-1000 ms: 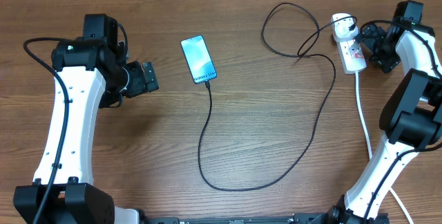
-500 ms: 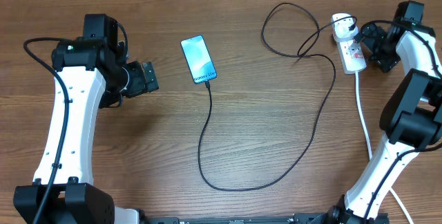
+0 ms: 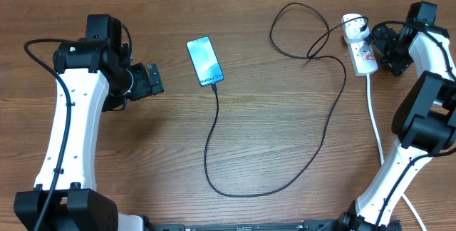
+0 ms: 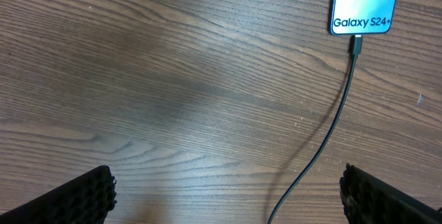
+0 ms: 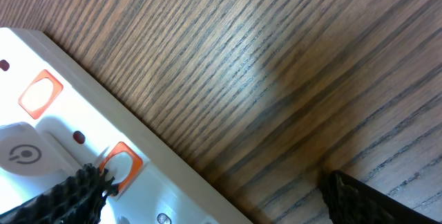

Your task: Plug charger to phone and switch on socket

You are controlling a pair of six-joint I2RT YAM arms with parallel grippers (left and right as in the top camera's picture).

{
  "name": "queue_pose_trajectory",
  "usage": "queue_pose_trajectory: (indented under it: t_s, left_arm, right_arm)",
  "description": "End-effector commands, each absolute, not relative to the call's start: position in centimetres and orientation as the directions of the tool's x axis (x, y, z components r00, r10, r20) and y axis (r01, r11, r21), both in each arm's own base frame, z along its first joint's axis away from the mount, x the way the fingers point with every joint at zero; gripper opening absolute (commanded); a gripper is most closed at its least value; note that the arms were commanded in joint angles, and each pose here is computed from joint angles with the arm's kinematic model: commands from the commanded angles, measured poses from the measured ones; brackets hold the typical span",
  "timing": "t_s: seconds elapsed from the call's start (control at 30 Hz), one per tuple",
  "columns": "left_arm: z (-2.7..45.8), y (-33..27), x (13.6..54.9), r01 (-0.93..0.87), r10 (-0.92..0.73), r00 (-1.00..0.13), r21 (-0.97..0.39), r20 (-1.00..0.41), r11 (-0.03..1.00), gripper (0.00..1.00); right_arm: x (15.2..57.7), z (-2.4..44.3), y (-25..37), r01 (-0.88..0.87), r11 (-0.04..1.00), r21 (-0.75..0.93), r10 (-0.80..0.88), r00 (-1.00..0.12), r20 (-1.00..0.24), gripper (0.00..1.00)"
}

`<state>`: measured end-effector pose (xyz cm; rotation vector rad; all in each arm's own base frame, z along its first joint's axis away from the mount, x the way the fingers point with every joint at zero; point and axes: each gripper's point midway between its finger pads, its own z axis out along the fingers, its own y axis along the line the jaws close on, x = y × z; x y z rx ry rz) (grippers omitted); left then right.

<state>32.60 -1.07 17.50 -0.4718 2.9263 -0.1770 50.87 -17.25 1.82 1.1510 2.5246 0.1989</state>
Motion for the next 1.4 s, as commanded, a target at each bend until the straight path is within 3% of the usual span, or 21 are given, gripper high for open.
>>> queue_pose_trajectory:
  t_s: [0.0, 0.5, 1.37]
  left_arm:
    - [17.3, -0.8, 32.4, -0.317, -0.336, -0.931, -0.137, -0.145, 0.939, 1.0]
    - [17.3, -0.8, 32.4, -0.317, -0.336, -0.931, -0.137, -0.145, 0.939, 1.0]
    - [17.3, -0.8, 32.4, -0.317, -0.336, -0.931, -0.137, -0.145, 0.939, 1.0]
  right_arm:
    - [50.7, 1.4, -17.2, 0.703, 0.667, 0.244, 0.743, -0.611, -0.273, 1.0]
    - [50.7, 1.6, -18.5, 0.758, 0.581, 0.295, 0.813, -0.525, -0.253, 1.0]
    - [50.8, 1.6, -17.1, 0.678, 0.666, 0.313, 0.746, -0.621, -0.242, 1.0]
